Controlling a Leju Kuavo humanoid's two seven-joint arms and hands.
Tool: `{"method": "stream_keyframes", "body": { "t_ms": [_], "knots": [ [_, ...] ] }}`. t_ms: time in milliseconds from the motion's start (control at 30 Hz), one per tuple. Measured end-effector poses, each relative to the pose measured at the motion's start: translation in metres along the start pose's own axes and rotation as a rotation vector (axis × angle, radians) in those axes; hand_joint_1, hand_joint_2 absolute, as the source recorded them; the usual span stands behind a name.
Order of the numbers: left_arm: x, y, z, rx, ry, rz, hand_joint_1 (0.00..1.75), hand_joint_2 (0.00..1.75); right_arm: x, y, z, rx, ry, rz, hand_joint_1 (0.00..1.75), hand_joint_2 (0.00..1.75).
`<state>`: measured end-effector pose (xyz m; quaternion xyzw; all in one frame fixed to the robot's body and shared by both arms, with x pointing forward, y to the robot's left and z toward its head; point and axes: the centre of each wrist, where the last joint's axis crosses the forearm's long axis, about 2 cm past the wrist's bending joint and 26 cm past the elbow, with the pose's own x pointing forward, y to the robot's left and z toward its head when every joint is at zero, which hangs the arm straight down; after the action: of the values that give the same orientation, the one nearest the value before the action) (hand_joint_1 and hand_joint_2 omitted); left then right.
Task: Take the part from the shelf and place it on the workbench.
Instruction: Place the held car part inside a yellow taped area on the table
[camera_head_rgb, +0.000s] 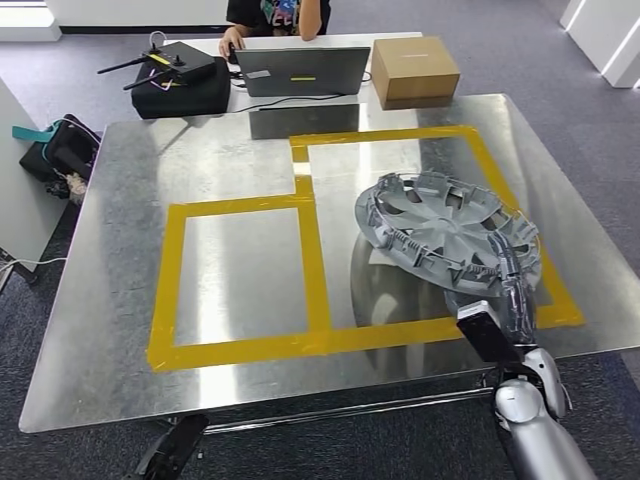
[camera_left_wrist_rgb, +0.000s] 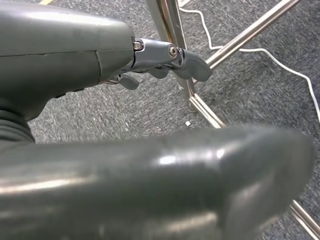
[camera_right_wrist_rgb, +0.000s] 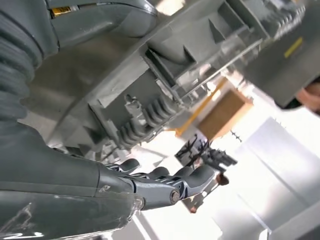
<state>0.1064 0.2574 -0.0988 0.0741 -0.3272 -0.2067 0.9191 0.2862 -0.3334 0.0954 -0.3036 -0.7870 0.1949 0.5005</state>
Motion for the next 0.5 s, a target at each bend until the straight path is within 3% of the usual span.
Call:
{"method": "stream_keyframes", "body": {
  "t_ms": [233, 500],
  "knots": [
    [-0.001, 0.001, 0.0, 0.0, 0.006, -0.003, 0.0, 0.0, 0.012, 0.0, 0.003, -0.052, -0.02, 0.053, 0.0, 1.75],
    [-0.004, 0.001, 0.001, 0.004, 0.018, 0.006, 0.0, 0.0, -0.012, -0.002, 0.001, 0.307, 0.216, -0.017, 0.0, 1.75]
  ]
}}
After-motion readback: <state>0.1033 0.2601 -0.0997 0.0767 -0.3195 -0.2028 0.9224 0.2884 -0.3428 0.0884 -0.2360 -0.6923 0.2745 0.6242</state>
